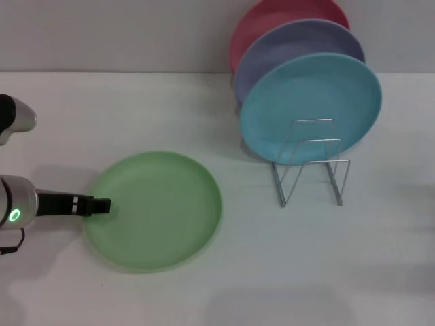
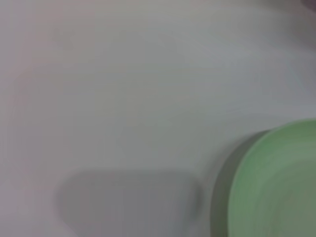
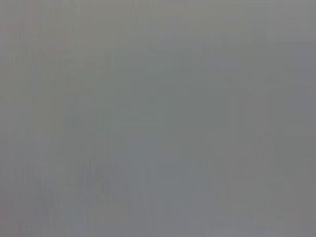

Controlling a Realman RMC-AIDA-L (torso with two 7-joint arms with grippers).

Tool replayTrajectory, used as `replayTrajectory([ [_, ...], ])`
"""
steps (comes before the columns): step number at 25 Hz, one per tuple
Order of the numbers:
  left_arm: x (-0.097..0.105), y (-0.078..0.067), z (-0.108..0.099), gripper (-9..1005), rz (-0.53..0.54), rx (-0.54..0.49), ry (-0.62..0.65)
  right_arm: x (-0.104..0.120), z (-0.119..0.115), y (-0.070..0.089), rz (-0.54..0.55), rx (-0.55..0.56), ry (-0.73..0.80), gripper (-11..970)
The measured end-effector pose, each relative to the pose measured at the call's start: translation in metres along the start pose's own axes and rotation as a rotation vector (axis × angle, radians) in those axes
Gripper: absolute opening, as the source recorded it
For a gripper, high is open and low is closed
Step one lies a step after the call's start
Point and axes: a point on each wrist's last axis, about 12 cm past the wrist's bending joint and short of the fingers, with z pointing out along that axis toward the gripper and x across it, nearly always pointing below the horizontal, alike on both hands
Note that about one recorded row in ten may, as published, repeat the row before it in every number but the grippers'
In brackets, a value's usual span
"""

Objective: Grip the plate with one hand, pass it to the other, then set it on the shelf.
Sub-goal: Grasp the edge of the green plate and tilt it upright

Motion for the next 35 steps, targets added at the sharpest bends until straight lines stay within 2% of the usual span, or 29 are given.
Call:
replayTrajectory([
  [13,-0.002,-0.004,0.004,788,0.029,0.008,0.056,-0.001,0.001,0.0,-0.004,-0.002,-0.004,818],
  [19,-0.003,-0.005,0.003,615,0.035,0.009,0.05,-0.001,0.001,-0.001,-0.007,-0.002,-0.002,818],
  [24,-0.005,-0.005,0.003,375,0.04,0.008,0.043,0.0,0.0,-0.001,-0.008,-0.001,-0.001,818],
  [32,-0.006,-0.008,0.003,145,0.059,0.012,0.044,-0.001,-0.002,-0.002,-0.009,0.005,-0.004,818],
  [35,-0.007,-0.01,0.001,99,0.079,0.015,0.038,-0.001,-0.004,-0.002,-0.009,0.008,-0.005,818],
])
